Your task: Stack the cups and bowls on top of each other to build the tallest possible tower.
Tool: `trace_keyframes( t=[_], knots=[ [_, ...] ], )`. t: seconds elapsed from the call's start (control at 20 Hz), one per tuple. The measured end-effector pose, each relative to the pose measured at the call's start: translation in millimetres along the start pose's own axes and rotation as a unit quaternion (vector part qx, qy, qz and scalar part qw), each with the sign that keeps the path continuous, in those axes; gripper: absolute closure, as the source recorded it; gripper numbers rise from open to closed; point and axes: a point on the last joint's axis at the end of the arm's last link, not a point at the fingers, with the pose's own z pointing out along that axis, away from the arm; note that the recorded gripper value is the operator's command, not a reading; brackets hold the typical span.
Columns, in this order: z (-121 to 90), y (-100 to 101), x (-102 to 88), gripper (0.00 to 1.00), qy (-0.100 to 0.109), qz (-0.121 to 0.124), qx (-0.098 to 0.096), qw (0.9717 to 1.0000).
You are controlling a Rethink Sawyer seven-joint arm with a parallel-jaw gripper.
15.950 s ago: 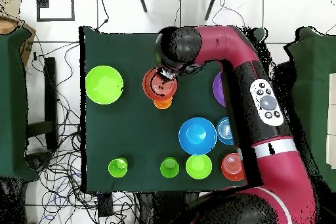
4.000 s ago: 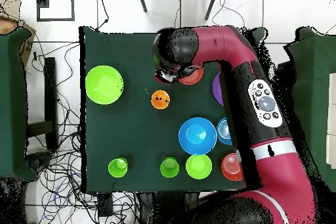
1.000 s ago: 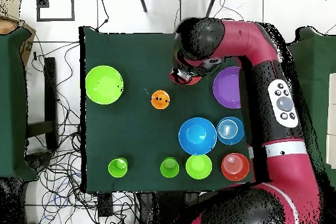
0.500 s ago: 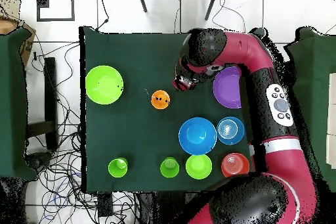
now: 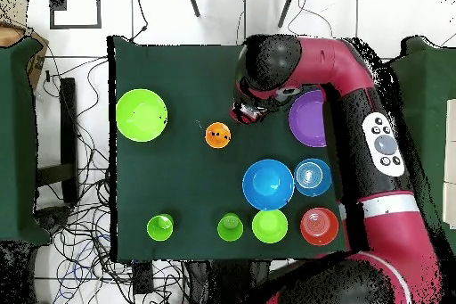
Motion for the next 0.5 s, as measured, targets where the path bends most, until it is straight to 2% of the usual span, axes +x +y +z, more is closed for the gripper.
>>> trace_keyframes(
  t=[0.05, 0.1, 0.15, 0.3, 0.4, 0.5],
  knots=[
    [-5.4, 2.7, 0.1, 0.00, 0.001, -0.001, 0.003, 1.0000],
    [-26.6, 13.5, 0.1, 0.00, 0.003, -0.004, 0.010, 0.9999],
    [-32.7, 16.6, -0.1, 0.00, 0.003, -0.004, 0.012, 0.9999],
    [-64.7, 32.1, -3.2, 0.00, -0.005, -0.005, 0.019, 0.9998],
    [-82.3, 40.9, -5.6, 0.00, -0.012, -0.006, 0.022, 0.9997],
    [-89.5, 44.3, -6.4, 0.00, -0.015, -0.006, 0.024, 0.9996]
  ],
)
